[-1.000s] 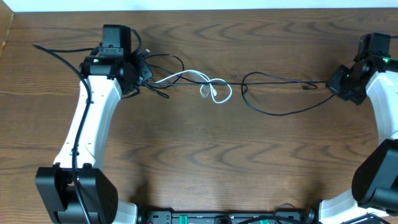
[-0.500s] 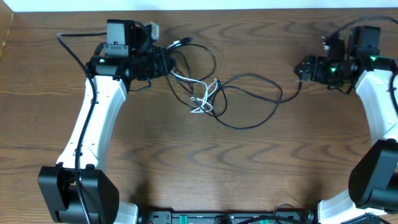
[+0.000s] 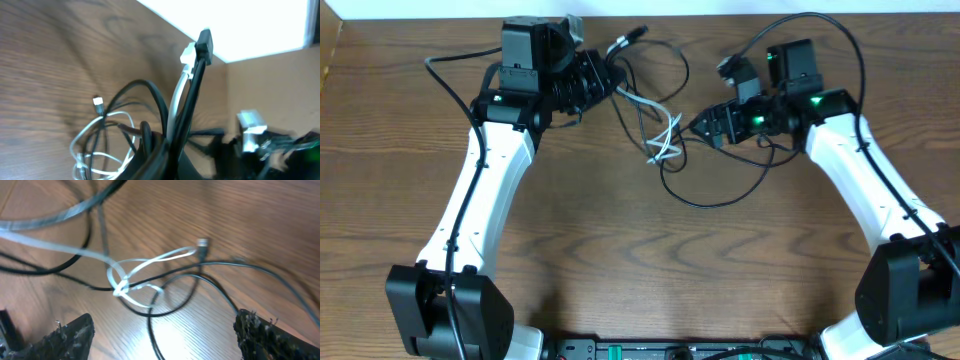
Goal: Untangle cables
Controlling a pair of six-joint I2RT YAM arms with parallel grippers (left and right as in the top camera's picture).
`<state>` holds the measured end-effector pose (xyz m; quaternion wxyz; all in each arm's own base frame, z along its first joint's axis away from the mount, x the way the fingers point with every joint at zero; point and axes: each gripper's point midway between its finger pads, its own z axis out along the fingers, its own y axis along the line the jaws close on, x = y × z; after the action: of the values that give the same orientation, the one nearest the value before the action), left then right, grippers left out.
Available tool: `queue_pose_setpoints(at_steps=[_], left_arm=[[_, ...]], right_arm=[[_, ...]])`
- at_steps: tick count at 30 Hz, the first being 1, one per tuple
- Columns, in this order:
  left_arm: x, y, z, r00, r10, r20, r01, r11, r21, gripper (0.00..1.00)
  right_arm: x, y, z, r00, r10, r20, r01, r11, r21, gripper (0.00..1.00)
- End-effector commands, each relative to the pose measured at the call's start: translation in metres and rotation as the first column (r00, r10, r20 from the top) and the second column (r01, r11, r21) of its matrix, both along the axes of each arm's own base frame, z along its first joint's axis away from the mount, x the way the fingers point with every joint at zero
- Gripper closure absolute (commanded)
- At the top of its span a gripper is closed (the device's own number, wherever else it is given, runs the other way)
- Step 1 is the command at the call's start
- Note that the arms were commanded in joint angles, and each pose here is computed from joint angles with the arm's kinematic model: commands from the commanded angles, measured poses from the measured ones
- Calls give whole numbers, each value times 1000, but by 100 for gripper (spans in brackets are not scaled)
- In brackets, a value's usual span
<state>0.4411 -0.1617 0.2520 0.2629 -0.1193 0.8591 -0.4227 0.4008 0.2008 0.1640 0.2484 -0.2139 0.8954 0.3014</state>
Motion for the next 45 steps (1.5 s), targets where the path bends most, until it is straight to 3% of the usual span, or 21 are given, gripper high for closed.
queue_pose_setpoints(at_steps=[1,5,9,14,17,18,20,23,26,28,35,36,41,45], left_arm=[[8,-3,16,989,103,-103,-118,980,-161,92],[12,-5,25,979,133,-157,-168,956,-242,92],[6,-12,28,978,90,-189,-142,948,-284,93],[-2,-29,28,980,50,-191,-104,953,-285,92],[-1,-31,27,980,62,-188,-113,955,-273,92],[-1,-31,27,980,62,-188,-113,955,-273,92],[-1,-31,27,980,62,-188,-113,955,-273,92],[-1,-31,26,981,60,-183,-109,957,-269,92],[1,-28,22,978,84,-188,-131,959,-251,92],[0,-24,16,979,94,-180,-132,969,-210,78],[-29,-13,-26,993,-93,-79,100,991,91,70],[-34,-5,-38,991,-103,-87,117,978,175,64],[-46,33,-73,982,25,-188,51,920,388,51],[-48,40,-78,980,37,-193,50,903,427,48]], right_arm=[[-8,17,7,998,56,24,-57,998,12,12],[-11,31,5,996,82,34,-83,997,10,16],[10,31,-3,998,-58,25,58,998,-11,23],[39,44,-25,978,-201,-59,205,975,79,37],[52,32,-50,957,-280,-76,283,959,26,56],[58,21,-55,941,-332,-64,332,943,-10,71],[66,5,-59,914,-404,-41,402,914,-55,88],[70,-6,-60,899,-436,-39,433,899,-67,99],[67,-19,-66,887,-457,-65,450,888,-93,99],[64,-29,-71,878,-472,-87,461,880,-117,99],[61,-68,-71,858,-507,-87,487,855,-178,99],[61,-72,-65,863,-500,-72,481,858,-180,99],[61,-86,-35,852,-523,15,516,836,-185,99],[58,-96,-3,831,-549,88,555,814,-172,99]])
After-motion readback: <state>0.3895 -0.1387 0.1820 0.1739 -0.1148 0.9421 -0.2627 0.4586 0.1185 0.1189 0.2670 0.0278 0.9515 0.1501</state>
